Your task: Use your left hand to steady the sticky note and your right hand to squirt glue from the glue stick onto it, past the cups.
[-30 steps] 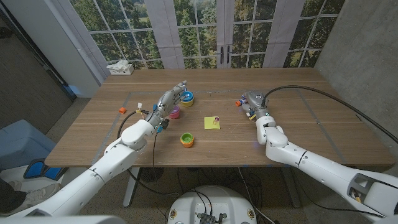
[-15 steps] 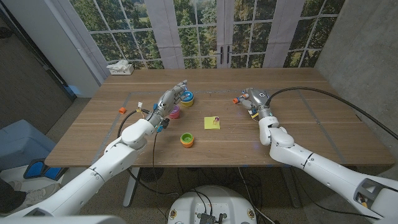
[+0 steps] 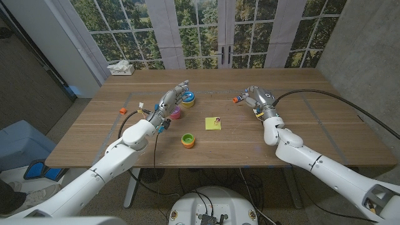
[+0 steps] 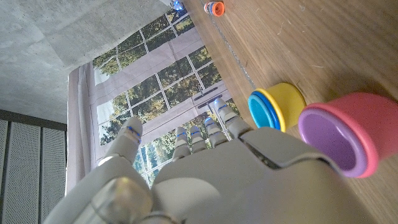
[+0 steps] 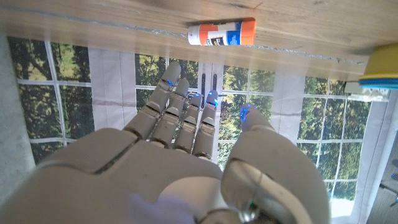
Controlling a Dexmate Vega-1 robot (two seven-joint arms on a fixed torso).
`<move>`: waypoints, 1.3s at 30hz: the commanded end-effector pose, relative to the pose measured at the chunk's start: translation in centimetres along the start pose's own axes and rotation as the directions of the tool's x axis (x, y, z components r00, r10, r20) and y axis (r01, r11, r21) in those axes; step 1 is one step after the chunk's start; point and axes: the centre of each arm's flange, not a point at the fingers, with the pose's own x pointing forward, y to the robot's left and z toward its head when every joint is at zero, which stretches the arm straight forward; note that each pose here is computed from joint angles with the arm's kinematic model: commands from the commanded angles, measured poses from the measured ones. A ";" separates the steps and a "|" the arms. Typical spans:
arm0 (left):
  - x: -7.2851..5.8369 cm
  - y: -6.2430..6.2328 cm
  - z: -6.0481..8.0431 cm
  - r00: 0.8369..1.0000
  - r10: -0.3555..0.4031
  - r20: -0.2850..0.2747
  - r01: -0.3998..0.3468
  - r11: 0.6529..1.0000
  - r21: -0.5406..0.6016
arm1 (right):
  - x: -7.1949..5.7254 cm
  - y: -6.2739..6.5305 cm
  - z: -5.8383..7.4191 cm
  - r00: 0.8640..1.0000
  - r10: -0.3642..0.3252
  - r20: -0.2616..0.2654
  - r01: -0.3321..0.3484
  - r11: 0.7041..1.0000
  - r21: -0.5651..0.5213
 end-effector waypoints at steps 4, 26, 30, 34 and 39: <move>-0.5 -0.1 0.5 1.000 0.011 0.017 -0.011 1.000 0.006 | -0.3 -0.7 -0.9 0.999 0.022 0.046 -0.038 0.922 0.386; -1.0 -0.1 0.4 0.999 0.037 0.020 -0.037 0.999 -0.012 | -0.7 -1.3 -1.2 0.992 0.055 0.117 -0.128 0.539 0.832; -1.1 0.1 0.3 0.999 0.040 0.016 -0.040 0.999 -0.018 | -0.8 -1.2 -1.1 0.991 0.057 0.124 -0.135 0.505 0.852; -1.1 0.3 0.3 0.999 0.039 0.014 -0.039 0.999 -0.021 | -0.8 -1.1 -1.2 0.991 0.057 0.123 -0.135 0.450 0.883; -1.1 0.6 0.4 0.999 0.040 0.017 -0.039 0.999 -0.028 | -0.8 -0.9 -1.1 0.987 0.078 0.140 -0.158 0.347 0.924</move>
